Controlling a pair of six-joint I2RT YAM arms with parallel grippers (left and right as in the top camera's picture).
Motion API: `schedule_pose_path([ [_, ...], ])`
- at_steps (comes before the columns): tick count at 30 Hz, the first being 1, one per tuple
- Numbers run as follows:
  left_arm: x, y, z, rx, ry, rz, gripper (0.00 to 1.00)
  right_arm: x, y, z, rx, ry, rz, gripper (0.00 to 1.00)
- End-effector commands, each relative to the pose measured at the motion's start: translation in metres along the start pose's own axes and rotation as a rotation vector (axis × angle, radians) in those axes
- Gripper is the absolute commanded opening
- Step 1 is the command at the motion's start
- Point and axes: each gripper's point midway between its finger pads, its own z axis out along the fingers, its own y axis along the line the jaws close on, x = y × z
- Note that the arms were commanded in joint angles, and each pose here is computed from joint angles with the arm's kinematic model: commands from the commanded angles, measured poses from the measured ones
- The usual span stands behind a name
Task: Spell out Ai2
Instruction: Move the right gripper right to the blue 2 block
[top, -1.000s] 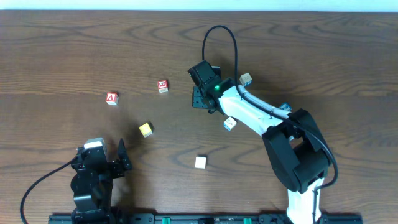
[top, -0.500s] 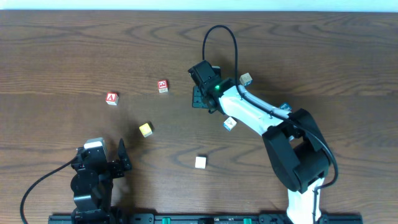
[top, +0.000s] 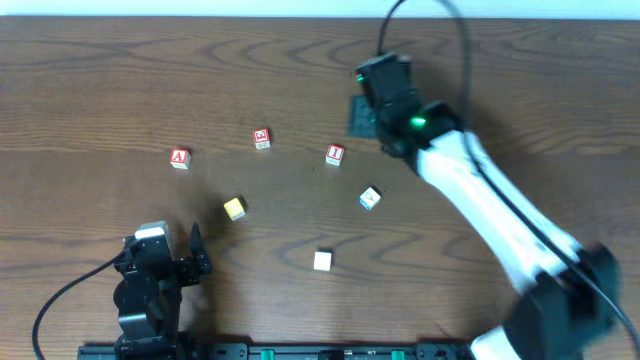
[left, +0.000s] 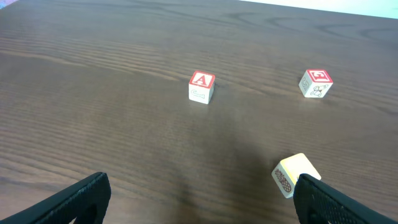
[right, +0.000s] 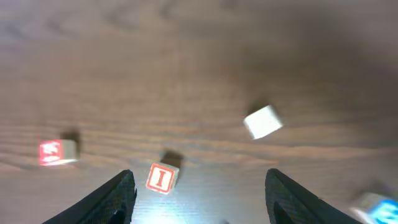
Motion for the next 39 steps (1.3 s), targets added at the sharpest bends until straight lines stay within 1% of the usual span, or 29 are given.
schedule_pose_path([
  [1,0.007,0.000,0.002,-0.002,0.014,0.019,0.95,-0.016,-0.024,-0.027,0.057,-0.054,0.006,0.69],
  [2,0.007,0.000,0.002,-0.002,0.014,0.019,0.95,-0.017,-0.030,-0.038,0.060,-0.059,0.013,0.70],
  [3,0.007,0.000,0.002,-0.002,0.014,0.018,0.95,-0.018,-0.034,-0.046,0.061,-0.064,0.021,0.75],
  [4,0.007,0.000,0.003,-0.002,0.015,0.019,0.95,-0.020,-0.037,-0.054,0.060,-0.071,0.026,0.81],
  [5,0.007,0.000,0.002,-0.002,0.014,0.019,0.95,-0.020,-0.038,-0.059,0.059,-0.076,0.029,0.92],
  [6,0.007,0.000,0.002,-0.002,0.014,0.019,0.95,-0.021,-0.040,-0.065,0.056,-0.082,0.030,0.99],
  [11,0.007,0.000,0.002,-0.002,0.014,0.019,0.95,-0.015,-0.048,-0.081,0.064,-0.069,0.035,0.99],
  [17,0.007,0.000,0.002,-0.002,0.014,0.019,0.95,0.013,-0.079,-0.071,0.173,0.039,0.274,0.99],
  [19,0.007,0.000,0.002,-0.002,0.014,0.019,0.95,0.021,-0.092,-0.061,0.221,0.066,0.355,0.99],
  [23,0.007,0.000,0.002,-0.002,0.014,0.019,0.95,0.041,-0.118,-0.031,0.335,0.139,0.516,0.95],
  [26,0.007,0.000,0.003,-0.002,0.015,0.019,0.95,0.055,-0.125,-0.008,0.385,0.202,0.581,0.92],
  [32,0.007,0.000,0.002,-0.002,0.014,0.019,0.95,0.094,-0.135,0.035,0.509,0.328,0.631,0.89],
  [36,0.007,0.000,0.002,-0.002,0.014,0.019,0.95,0.109,-0.142,0.051,0.557,0.376,0.662,0.88],
  [39,0.007,0.000,0.002,-0.002,0.014,0.019,0.95,0.114,-0.150,0.057,0.579,0.397,0.677,0.88],
])
